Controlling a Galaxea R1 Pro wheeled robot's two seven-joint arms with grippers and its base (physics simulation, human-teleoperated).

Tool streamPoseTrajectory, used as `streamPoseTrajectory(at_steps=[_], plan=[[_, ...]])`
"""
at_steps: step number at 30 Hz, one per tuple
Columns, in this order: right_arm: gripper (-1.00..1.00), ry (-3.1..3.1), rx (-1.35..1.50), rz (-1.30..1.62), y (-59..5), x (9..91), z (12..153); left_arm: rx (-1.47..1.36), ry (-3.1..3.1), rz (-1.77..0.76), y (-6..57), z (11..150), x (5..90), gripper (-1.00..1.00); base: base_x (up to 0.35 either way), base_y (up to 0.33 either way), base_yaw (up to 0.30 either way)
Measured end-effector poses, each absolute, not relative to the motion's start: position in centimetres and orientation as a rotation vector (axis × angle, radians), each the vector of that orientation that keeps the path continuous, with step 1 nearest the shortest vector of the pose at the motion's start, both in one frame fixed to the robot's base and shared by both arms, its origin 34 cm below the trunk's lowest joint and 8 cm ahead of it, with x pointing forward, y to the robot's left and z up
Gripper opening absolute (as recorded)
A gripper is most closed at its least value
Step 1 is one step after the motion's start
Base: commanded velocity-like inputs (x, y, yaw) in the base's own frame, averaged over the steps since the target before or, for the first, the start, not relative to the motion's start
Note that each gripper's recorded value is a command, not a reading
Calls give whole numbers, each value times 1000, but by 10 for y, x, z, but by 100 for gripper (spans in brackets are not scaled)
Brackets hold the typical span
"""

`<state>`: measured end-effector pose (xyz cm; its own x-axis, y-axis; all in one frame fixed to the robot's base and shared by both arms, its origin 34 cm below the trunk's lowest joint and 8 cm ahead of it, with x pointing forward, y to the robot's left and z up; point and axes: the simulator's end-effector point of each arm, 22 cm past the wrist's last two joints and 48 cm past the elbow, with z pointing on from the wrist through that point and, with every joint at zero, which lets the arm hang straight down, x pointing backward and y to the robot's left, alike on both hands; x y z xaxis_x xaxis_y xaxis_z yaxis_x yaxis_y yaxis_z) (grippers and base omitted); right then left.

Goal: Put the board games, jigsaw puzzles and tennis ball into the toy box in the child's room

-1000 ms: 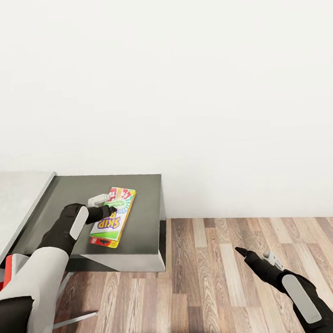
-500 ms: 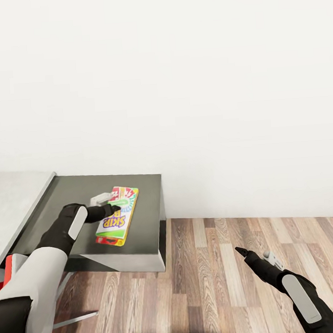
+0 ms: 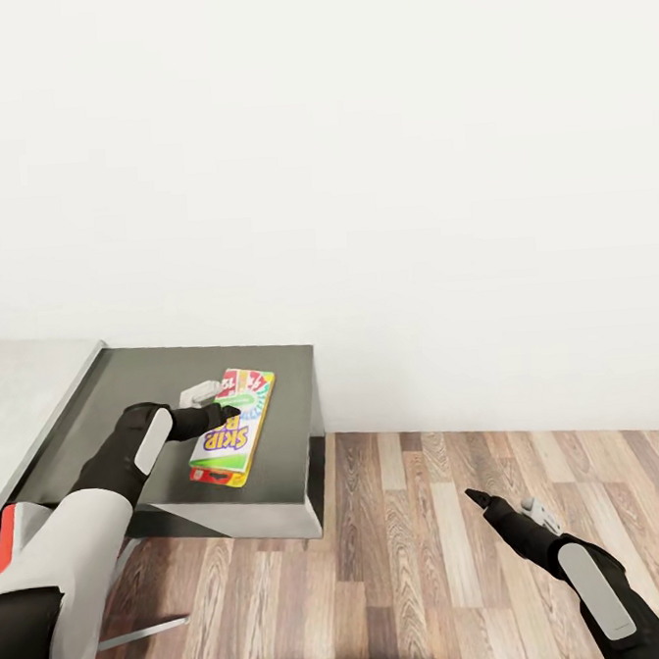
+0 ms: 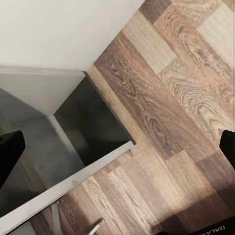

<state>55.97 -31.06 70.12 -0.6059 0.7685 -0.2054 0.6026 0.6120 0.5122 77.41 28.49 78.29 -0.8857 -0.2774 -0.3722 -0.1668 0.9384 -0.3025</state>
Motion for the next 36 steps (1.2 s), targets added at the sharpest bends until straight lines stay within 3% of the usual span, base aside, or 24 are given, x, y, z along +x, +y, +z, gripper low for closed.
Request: streamPoseTrajectory(at_steps=[36], plan=[[100,2424,1097,563,-310,561,703,-362,2658,-416,287,790,776,100,0,-51,-20]])
